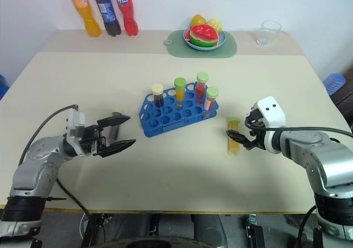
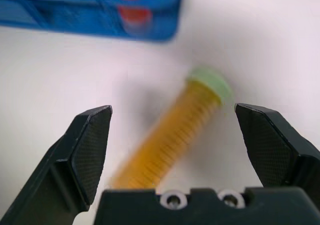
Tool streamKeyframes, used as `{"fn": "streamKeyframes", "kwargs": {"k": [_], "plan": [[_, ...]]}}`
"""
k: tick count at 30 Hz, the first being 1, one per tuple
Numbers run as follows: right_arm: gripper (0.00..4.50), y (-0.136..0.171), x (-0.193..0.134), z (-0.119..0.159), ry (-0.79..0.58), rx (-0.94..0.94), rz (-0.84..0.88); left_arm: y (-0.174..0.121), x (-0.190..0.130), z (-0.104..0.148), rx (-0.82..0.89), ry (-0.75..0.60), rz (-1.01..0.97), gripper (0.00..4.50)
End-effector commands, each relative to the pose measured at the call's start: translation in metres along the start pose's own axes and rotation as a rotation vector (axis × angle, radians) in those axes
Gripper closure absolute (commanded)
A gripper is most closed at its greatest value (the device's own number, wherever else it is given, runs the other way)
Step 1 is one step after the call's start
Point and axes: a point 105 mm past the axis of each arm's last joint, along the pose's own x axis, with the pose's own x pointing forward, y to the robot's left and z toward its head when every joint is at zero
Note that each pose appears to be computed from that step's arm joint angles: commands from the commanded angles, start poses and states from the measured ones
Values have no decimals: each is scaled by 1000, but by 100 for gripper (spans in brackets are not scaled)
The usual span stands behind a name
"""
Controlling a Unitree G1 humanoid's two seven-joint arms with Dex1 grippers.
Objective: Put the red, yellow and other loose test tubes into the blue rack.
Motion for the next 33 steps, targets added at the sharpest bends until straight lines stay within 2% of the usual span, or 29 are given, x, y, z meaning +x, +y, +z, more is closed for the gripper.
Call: {"fn": "streamKeyframes", "kwargs": {"k": [1,6,11,14,18,23,27,33], "plan": [[16,-6,1,6,24,104,-11,-4,5,4,39,4,-46,19],[16,-6,16,-2,101,125,-2,-24,5,-5,73,88,-189,19],[16,-2,29,-9,150,65,10,-23,5,-1,79,94,-198,19],[97,1,33,-13,162,4,19,-21,5,3,73,81,-185,19],[295,-1,34,-15,171,-104,-2,-21,5,4,63,70,-171,19],[295,1,31,-16,138,-325,22,-21,6,4,56,66,-155,19],[295,19,21,1,-93,-580,145,-19,6,3,55,64,-142,19],[295,71,-8,44,-572,-584,433,-15,5,4,52,59,-122,19]]}}
